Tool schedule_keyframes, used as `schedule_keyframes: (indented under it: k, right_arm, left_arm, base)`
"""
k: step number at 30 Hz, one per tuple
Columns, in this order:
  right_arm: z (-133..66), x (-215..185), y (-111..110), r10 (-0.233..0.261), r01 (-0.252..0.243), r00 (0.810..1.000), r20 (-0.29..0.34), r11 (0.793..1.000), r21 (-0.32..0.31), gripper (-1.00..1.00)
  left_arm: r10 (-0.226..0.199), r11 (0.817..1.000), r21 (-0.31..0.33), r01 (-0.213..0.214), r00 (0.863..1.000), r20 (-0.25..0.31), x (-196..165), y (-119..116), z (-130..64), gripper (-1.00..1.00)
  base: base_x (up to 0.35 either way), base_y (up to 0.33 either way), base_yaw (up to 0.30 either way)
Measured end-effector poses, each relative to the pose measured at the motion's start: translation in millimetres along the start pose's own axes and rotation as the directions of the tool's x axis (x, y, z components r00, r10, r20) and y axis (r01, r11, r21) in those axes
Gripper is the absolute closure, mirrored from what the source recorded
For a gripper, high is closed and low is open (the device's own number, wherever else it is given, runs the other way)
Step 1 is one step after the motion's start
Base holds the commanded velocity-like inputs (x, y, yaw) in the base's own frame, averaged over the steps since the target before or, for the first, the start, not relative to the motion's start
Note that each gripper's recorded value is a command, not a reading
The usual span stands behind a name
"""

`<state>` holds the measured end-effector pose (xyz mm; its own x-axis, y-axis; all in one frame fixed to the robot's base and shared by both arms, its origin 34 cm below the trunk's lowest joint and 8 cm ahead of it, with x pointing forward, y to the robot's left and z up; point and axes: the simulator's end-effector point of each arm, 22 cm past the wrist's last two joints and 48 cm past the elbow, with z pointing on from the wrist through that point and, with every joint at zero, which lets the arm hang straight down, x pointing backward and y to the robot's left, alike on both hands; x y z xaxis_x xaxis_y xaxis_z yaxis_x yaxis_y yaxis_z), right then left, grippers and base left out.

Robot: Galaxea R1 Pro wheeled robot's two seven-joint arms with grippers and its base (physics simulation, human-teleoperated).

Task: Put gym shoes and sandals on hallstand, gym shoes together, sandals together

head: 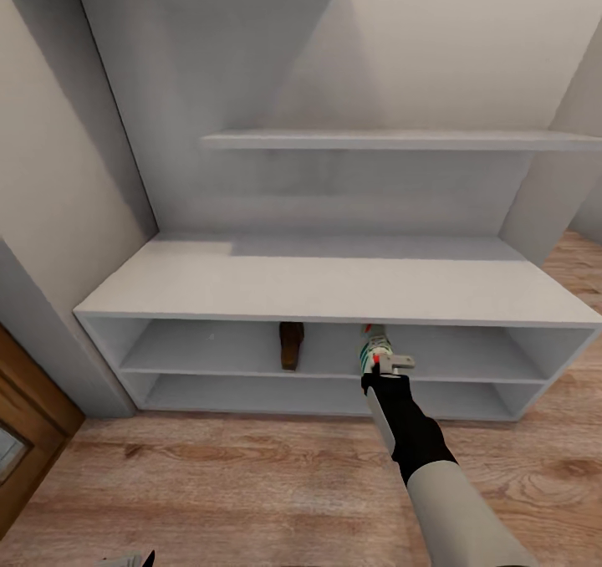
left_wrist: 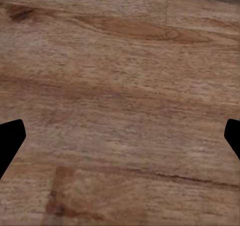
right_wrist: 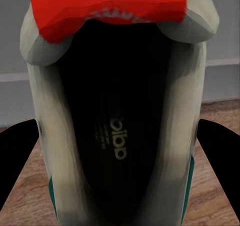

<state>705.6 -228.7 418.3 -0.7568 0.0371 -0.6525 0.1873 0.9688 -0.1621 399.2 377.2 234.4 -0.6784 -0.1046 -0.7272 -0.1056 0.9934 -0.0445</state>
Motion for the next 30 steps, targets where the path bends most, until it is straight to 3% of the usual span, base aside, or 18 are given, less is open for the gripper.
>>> schedule_keyframes:
  k: [12, 30]
  right_arm:
    - [0.2, 0.3, 0.0, 0.0, 0.0, 1.0, -0.001, 1.0, 0.0, 1.0]
    - [0.3, 0.3, -0.3, -0.001, 0.001, 1.0, 0.0, 1.0, 0.001, 1.0]
  left_arm:
    - [0.0, 1.0, 0.001, 0.0, 1.0, -0.001, 0.5, -0.7, 0.0, -1.0]
    - [-0.001, 1.0, 0.001, 0.001, 1.0, -0.001, 0.7, -1.4, 0.1, -1.0]
  base:
    - [0.189, 0.0, 0.0]
    - [0.095, 0.0, 0.0]
